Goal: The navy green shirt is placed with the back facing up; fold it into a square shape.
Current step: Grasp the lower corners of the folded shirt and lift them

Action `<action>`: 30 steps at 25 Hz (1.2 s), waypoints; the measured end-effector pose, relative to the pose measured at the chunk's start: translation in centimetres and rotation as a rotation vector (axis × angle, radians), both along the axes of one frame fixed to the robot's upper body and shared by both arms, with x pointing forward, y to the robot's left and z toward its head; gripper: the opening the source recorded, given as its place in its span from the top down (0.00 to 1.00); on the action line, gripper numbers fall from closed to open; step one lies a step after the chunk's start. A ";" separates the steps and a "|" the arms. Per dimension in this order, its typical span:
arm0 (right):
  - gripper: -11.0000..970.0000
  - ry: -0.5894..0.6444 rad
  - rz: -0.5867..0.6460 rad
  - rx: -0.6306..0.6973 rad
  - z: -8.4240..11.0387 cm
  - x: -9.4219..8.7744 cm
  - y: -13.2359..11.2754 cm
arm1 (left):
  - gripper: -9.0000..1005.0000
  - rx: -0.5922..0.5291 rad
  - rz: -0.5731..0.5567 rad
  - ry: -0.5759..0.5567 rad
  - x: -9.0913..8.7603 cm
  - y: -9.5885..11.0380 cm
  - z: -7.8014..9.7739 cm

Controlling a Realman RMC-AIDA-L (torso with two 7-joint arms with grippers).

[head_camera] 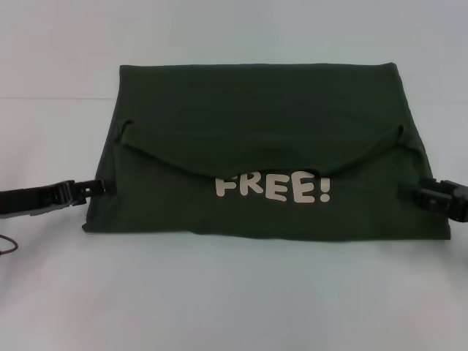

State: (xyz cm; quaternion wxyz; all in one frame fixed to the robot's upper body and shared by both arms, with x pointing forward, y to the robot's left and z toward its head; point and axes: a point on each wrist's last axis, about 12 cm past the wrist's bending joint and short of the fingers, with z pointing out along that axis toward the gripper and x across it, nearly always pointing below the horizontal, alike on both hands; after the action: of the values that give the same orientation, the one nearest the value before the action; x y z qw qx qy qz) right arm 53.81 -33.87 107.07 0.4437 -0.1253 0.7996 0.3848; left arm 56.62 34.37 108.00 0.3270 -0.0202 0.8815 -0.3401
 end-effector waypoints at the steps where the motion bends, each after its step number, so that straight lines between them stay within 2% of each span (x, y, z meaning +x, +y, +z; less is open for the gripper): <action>1: 0.07 0.003 0.000 -0.003 -0.1 0.0 0.0 | 0.12 0.019 -0.011 0.006 0.1 -0.1 -0.1; 11: 0.07 0.016 -0.002 -0.006 -0.5 -0.1 0.5 | 0.15 0.121 -0.041 0.021 1.3 -1.6 -1.0; 19: 0.07 0.021 -0.007 -0.005 -0.7 -0.1 0.6 | 0.17 0.139 -0.067 0.030 1.5 -2.3 -1.3; 30: 0.07 0.024 -0.006 -0.018 -0.8 0.2 0.7 | 0.21 0.165 -0.075 0.056 1.3 -2.4 -1.7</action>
State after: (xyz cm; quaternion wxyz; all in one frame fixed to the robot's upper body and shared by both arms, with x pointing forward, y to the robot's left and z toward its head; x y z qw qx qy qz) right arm 53.97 -33.13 106.30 0.4340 -0.1225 0.8087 0.3777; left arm 57.88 31.99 106.30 0.2897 0.0305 0.9155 -0.2775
